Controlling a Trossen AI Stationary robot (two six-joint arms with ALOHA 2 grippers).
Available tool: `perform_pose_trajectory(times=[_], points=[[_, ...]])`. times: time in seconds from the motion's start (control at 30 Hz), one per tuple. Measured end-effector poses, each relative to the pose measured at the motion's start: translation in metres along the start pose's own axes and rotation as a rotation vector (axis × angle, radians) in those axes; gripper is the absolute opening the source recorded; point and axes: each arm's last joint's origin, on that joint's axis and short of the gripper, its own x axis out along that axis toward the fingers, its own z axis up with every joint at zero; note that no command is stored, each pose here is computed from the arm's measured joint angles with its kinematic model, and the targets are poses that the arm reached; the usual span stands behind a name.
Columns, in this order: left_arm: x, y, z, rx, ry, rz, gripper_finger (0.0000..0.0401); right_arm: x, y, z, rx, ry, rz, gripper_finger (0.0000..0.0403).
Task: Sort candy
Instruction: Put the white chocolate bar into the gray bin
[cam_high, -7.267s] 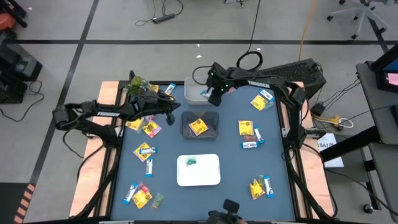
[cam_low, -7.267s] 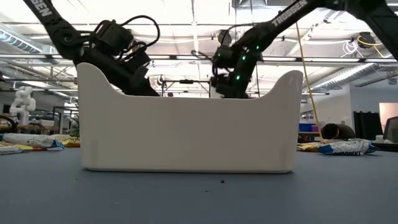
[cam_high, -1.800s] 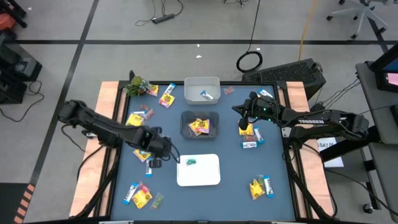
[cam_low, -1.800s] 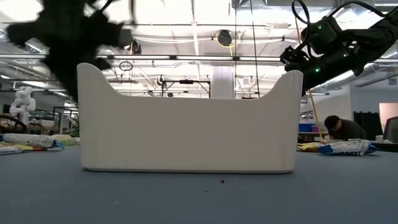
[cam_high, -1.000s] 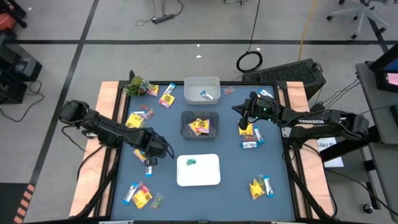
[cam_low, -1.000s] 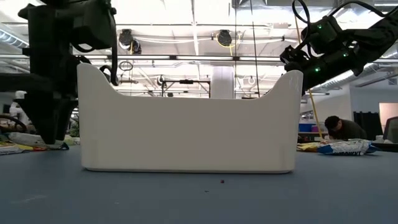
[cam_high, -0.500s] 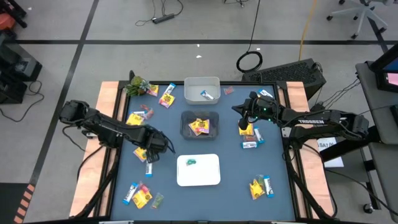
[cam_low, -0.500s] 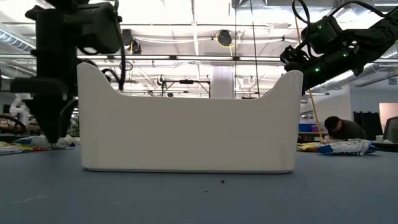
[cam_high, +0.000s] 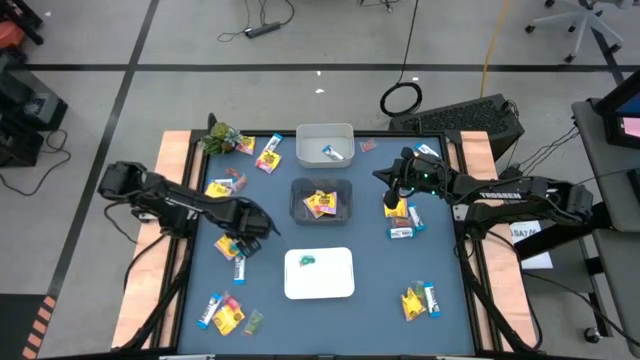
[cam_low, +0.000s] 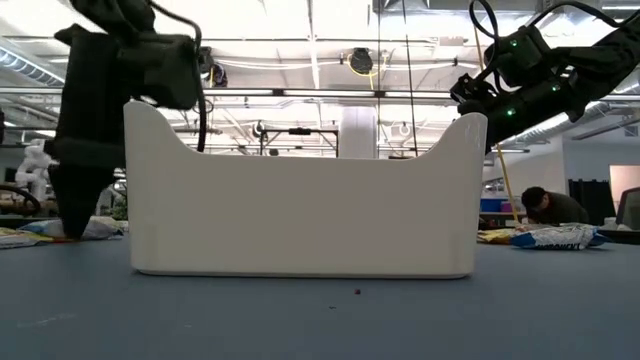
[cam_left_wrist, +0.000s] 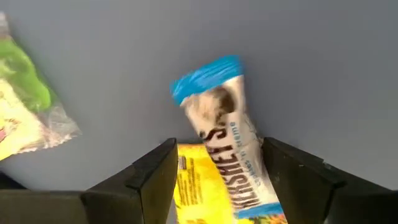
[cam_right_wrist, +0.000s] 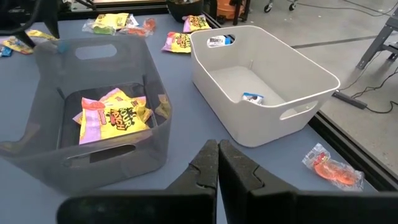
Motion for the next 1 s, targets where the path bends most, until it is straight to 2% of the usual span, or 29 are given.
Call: perform_pose_trajectory(times=[0.2,0.53,0.63,0.87,1.0], points=[[0.004,0.0,0.002,0.009,-0.012,0.0,0.0226,0.0,0.0,0.0,0.0,0.002,0.0,0.0],[0.004,-0.001,0.004,0.084,-0.06,0.016,0.0102,0.0,0.0,0.0,0.0,0.001,0.0,0.0],[0.003,-0.001,0.005,0.106,-0.068,0.027,0.0077,0.0,0.0,0.0,0.0,0.001,0.0,0.0],[-0.013,-0.007,0.017,0.165,-0.137,0.022,0.0067,0.0,0.0,0.0,0.0,0.0,0.0,0.0],[-0.029,-0.005,0.034,0.176,-0.227,0.05,0.0067,0.0,0.0,0.0,0.0,0.0,0.0,0.0]])
